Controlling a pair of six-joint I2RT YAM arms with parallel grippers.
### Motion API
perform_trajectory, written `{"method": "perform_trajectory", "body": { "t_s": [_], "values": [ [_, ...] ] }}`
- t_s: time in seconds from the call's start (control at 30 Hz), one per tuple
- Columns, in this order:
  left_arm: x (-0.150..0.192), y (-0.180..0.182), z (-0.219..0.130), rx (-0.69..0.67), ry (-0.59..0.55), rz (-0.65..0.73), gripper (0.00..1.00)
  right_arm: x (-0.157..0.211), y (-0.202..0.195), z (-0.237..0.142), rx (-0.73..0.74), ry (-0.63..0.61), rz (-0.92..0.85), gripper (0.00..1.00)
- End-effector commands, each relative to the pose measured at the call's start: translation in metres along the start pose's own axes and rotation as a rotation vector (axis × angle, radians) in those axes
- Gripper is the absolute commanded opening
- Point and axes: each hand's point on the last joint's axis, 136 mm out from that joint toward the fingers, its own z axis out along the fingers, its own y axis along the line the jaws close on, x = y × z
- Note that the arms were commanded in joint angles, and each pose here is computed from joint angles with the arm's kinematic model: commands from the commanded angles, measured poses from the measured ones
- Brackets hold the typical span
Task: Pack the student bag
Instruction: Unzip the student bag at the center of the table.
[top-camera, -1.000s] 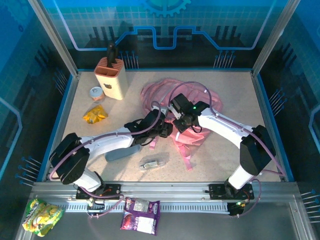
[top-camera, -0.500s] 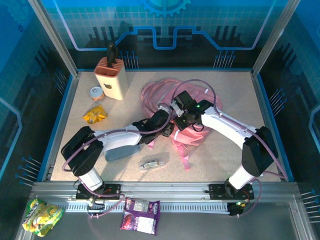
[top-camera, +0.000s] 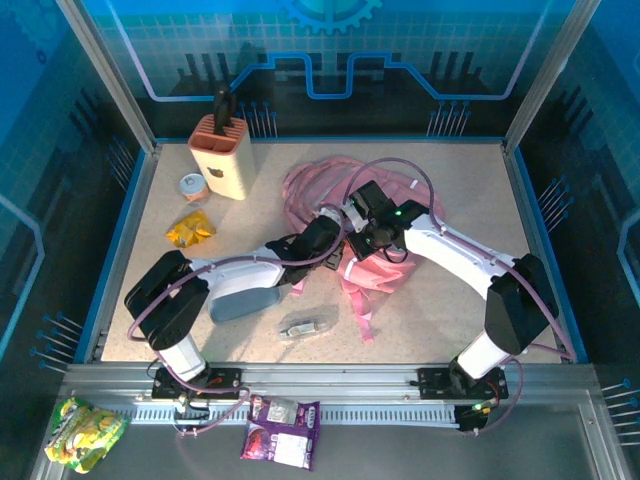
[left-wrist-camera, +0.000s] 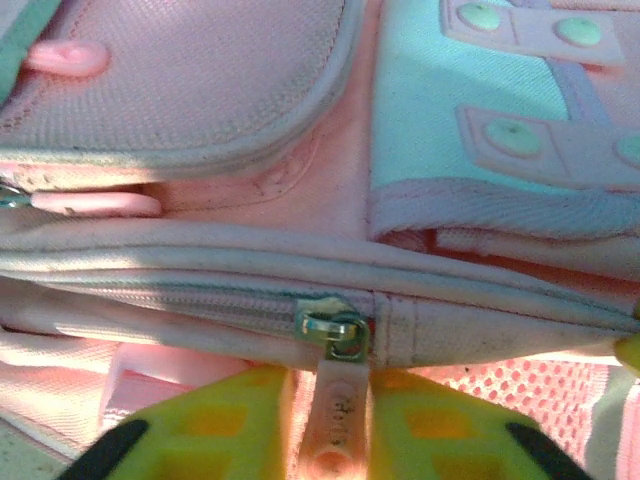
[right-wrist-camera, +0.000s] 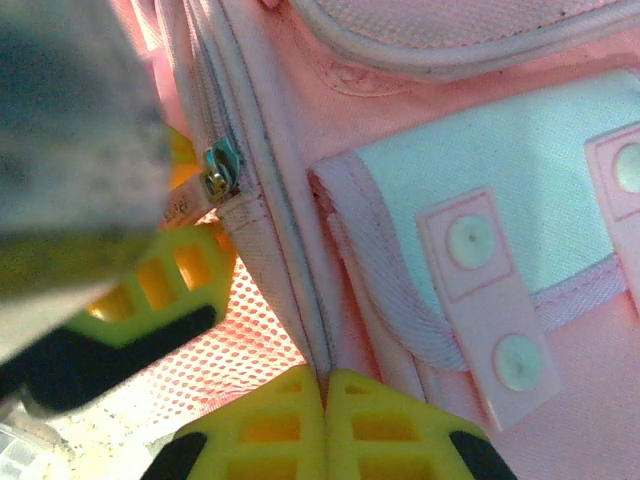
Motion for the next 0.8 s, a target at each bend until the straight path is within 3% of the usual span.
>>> {"method": "perform_trajectory", "body": {
  "t_s": [0.0,0.23,0.77],
  "values": [
    [-0.032,-0.004,-0.005,0.04,-0.075,-0.014,0.16,-0.005,0.008,-0.011,-0.047,-0.045,-0.005,0.0],
    [-0.036,0.007,-0.013,0.06,-0.077,-0.028,0.01,0.0,0.001,-0.012,-0.03,-0.037,0.017,0.0],
    [-0.028,0.056,-0.005,0.024,-0.005,-0.079,0.0,0.026,-0.012,-0.01,0.008,0.015,0.089,0.0]
  ]
}}
